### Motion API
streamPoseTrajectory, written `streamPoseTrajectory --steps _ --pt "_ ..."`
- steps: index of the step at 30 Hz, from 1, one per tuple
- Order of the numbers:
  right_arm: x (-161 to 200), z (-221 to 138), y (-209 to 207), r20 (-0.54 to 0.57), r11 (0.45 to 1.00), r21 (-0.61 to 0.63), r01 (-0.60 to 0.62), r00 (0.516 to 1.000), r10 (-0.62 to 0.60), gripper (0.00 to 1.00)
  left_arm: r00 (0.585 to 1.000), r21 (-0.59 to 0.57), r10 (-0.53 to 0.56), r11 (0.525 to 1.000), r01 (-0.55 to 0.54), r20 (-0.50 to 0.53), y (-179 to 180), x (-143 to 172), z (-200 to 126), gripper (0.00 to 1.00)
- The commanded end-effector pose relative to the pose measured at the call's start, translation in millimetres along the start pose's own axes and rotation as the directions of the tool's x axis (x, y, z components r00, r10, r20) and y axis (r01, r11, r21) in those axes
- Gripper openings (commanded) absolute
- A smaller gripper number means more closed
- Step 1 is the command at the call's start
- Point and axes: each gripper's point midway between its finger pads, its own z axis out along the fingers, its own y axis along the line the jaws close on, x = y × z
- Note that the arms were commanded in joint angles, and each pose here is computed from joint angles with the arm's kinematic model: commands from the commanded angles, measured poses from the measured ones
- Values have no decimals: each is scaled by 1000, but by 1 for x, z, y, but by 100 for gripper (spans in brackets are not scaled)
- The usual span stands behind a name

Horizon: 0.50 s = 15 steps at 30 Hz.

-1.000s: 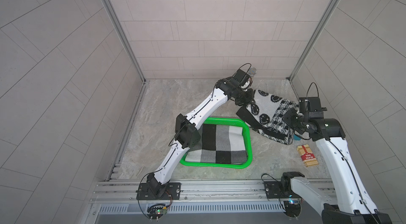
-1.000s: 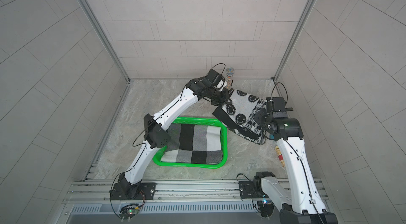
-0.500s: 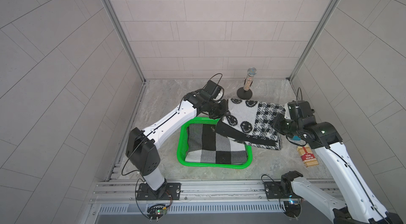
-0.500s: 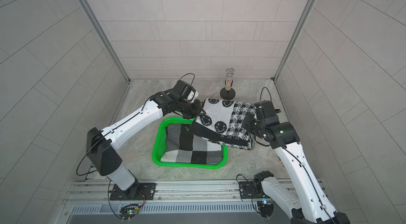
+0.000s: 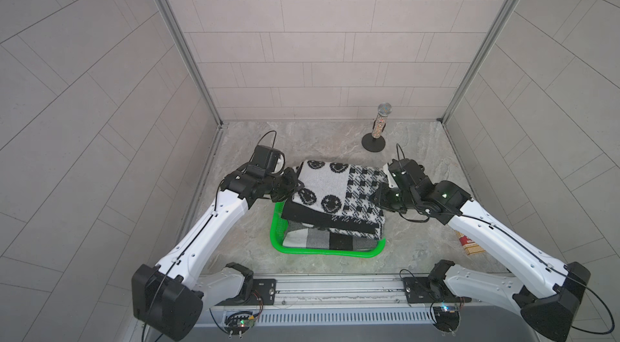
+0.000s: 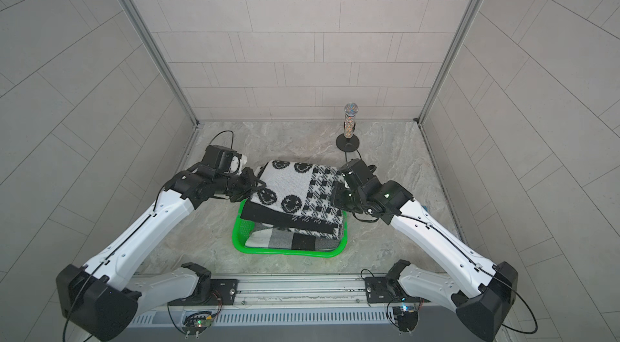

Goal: Put the folded scarf in the basket
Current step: Place the scarf in the basket.

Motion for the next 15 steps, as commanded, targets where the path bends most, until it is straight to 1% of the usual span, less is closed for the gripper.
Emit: streamPoseTrajectory --steps 1,4,15 --pt "3 13 1 -1 1000 -7 -9 1000 9 0 1000 -47 -1 999 1 3 22 2 0 0" --pt "10 27 -5 -37 1000 10 -2 999 2 0 1000 -76 -13 997 13 8 35 4 3 0" --pt "22 45 -25 -80 997 69 21 997 -15 0 999 -116 -50 992 48 -11 63 20 14 0"
